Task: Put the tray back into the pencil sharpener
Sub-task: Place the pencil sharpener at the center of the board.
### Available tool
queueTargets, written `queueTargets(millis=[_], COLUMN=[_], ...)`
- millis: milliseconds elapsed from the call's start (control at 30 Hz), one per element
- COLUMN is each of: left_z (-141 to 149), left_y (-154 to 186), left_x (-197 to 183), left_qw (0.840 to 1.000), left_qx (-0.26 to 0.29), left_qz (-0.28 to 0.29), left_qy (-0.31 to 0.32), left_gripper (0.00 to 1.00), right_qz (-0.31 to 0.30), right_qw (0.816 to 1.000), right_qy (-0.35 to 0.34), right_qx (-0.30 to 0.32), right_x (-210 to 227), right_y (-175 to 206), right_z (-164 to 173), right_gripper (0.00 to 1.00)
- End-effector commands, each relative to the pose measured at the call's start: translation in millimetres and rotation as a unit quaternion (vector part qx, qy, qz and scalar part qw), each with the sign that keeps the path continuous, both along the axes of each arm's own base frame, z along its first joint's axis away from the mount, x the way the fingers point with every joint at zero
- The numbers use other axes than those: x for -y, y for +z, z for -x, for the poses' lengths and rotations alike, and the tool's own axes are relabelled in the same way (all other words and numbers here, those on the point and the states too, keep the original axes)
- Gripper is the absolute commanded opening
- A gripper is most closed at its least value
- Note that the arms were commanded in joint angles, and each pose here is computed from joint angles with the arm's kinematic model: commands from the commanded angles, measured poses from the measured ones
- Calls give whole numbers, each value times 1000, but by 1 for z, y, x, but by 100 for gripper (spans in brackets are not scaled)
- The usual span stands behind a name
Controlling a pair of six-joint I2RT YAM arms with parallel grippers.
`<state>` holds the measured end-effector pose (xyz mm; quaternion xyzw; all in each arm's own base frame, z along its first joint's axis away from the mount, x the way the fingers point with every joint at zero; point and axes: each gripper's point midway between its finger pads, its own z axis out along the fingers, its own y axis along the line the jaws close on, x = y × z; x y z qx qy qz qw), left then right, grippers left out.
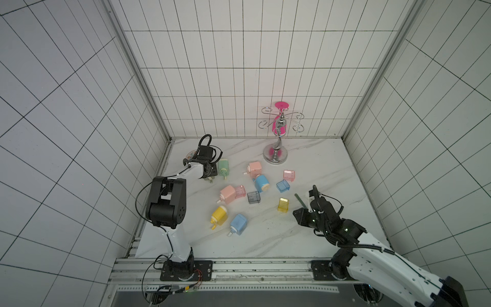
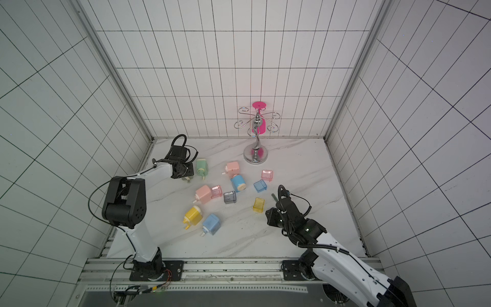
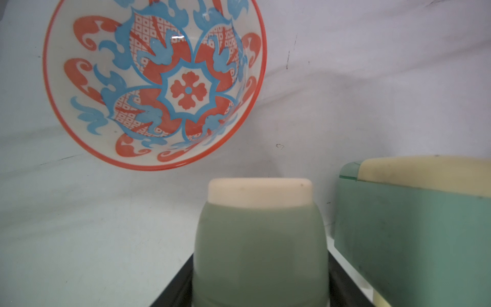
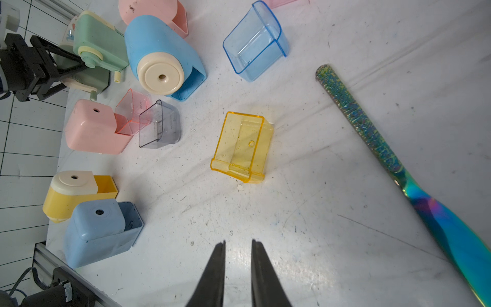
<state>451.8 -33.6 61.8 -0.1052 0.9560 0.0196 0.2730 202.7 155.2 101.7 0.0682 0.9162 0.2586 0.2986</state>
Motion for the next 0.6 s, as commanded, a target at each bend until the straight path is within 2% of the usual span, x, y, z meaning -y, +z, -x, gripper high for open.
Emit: queueTargets(millis=[0,167,333,467,567], left_z=[-5,-4,-4,-4,-3], left_y=[-5,-6,-4,3,21], left_x=[0,1,0,0,-2], left_qw=[1000,1000,1000,1000,999], left_qx=[8,7,9,16,37], left_qz=[-9,-6,-7,-8,-12], left_qy=[1,-1,-1,0,1], left_gripper=[52,62,77,82,83], right_qz=[3,6,8,10,12], right_qw=[1000,1000,1000,1000,1000], right_qy=[-5,-1,0,1,3], right_qx=[2,4,6,8,7], right_x=[3,1,3,4,4], right_y=[6,10,11,12,12], right_z=[-2,-3,-2,-2,-1], right_gripper=[22,22,23,23,23])
